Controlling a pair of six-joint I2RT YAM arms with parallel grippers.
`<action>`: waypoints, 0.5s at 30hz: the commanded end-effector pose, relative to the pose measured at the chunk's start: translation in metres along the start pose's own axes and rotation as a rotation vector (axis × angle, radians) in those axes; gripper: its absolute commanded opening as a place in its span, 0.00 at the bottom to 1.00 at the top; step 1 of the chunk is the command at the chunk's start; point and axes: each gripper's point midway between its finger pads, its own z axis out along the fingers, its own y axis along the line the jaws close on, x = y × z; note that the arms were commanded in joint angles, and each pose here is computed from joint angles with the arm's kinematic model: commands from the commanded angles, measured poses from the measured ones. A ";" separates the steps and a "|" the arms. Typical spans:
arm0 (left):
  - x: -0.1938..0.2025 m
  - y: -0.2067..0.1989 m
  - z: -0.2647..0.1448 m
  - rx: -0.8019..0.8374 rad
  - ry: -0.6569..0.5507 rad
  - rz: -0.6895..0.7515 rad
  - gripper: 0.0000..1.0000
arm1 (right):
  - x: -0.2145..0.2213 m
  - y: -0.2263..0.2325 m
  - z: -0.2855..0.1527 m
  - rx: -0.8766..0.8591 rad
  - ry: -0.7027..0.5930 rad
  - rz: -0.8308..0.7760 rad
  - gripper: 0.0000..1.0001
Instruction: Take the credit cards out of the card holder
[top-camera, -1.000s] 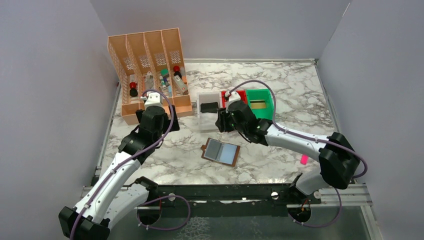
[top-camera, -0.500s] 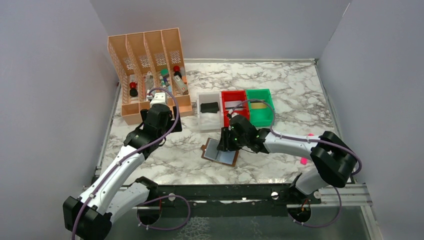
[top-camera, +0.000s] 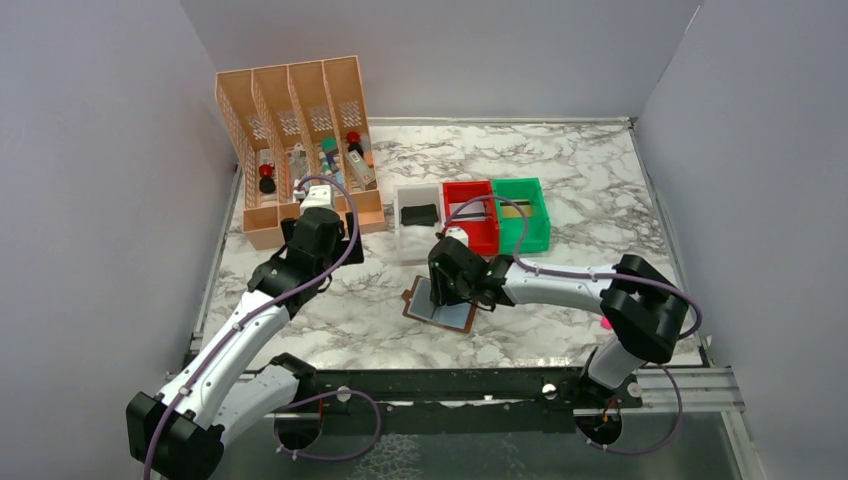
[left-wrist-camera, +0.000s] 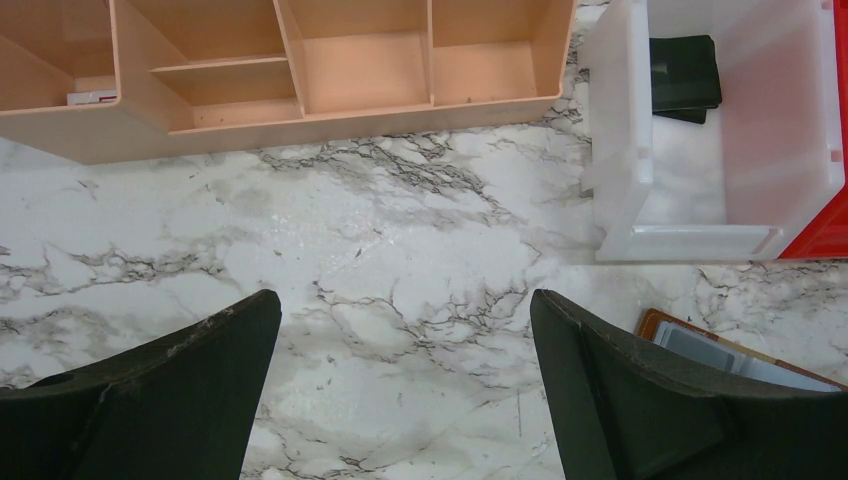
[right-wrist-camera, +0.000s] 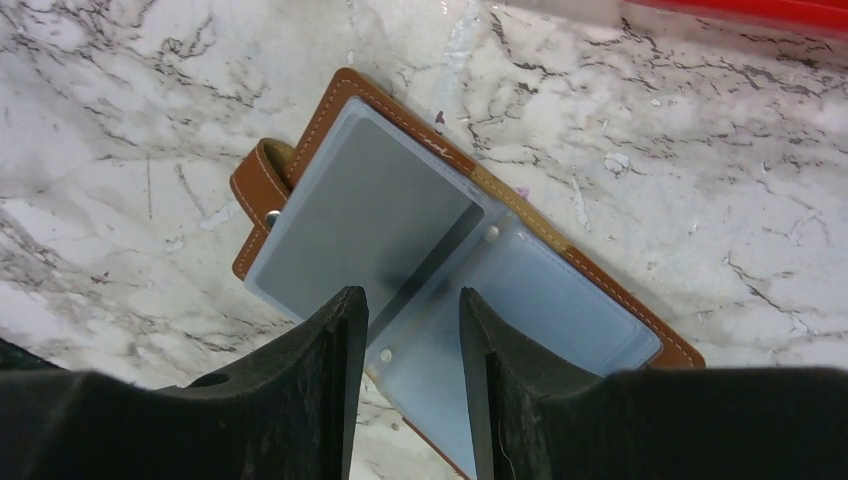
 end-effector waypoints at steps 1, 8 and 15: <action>-0.005 0.003 -0.001 -0.007 -0.019 -0.003 0.99 | -0.002 -0.010 0.001 0.098 -0.036 0.034 0.44; -0.006 0.002 -0.001 -0.003 -0.022 -0.006 0.99 | 0.001 0.001 0.008 0.121 -0.026 0.002 0.46; -0.008 0.004 -0.003 -0.005 -0.031 -0.010 0.99 | 0.003 0.008 0.015 0.158 -0.027 -0.013 0.49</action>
